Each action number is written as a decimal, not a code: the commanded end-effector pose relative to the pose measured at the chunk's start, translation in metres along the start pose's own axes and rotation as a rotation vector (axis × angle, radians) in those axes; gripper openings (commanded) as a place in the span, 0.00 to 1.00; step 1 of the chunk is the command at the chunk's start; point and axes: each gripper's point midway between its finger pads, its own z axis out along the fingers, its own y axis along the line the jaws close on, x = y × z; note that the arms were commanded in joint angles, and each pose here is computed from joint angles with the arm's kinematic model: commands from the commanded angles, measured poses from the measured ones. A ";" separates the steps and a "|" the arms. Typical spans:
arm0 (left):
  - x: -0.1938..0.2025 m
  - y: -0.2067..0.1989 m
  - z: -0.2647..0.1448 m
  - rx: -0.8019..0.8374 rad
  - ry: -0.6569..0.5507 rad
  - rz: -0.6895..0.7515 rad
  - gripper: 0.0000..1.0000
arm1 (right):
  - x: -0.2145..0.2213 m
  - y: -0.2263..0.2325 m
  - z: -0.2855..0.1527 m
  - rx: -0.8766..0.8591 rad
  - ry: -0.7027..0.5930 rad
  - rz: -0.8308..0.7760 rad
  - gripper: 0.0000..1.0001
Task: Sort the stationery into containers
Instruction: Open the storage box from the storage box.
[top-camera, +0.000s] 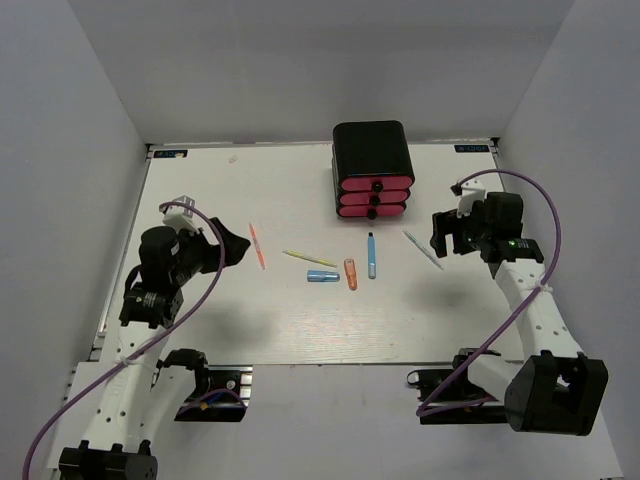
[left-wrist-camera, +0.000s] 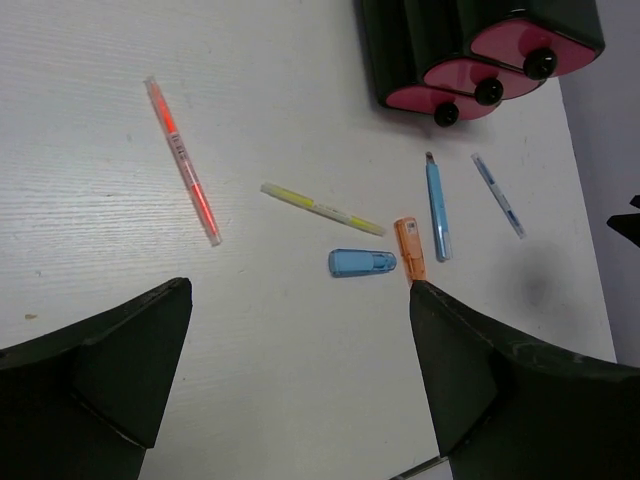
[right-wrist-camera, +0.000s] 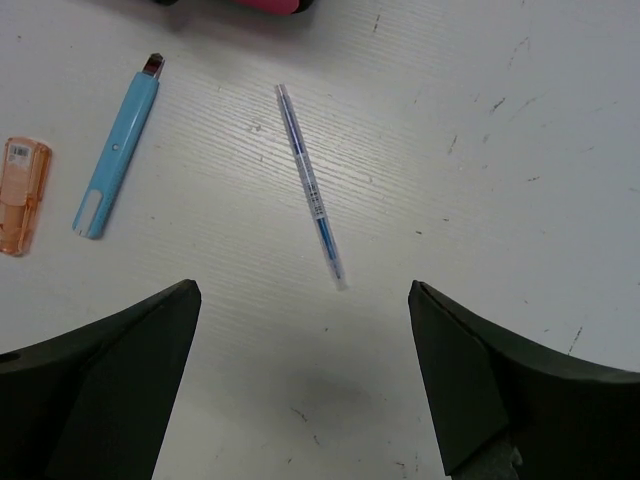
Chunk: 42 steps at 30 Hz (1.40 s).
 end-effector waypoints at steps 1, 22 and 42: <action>-0.004 -0.009 0.003 0.061 -0.015 0.018 0.99 | -0.020 0.002 -0.008 -0.023 -0.044 -0.054 0.90; 0.008 -0.046 0.069 0.281 0.133 -0.102 0.35 | 0.004 0.046 -0.037 -0.238 -0.114 -0.407 0.76; 0.059 -0.105 0.106 0.297 0.258 -0.095 0.83 | -0.118 0.097 0.059 -0.548 -0.168 0.337 0.68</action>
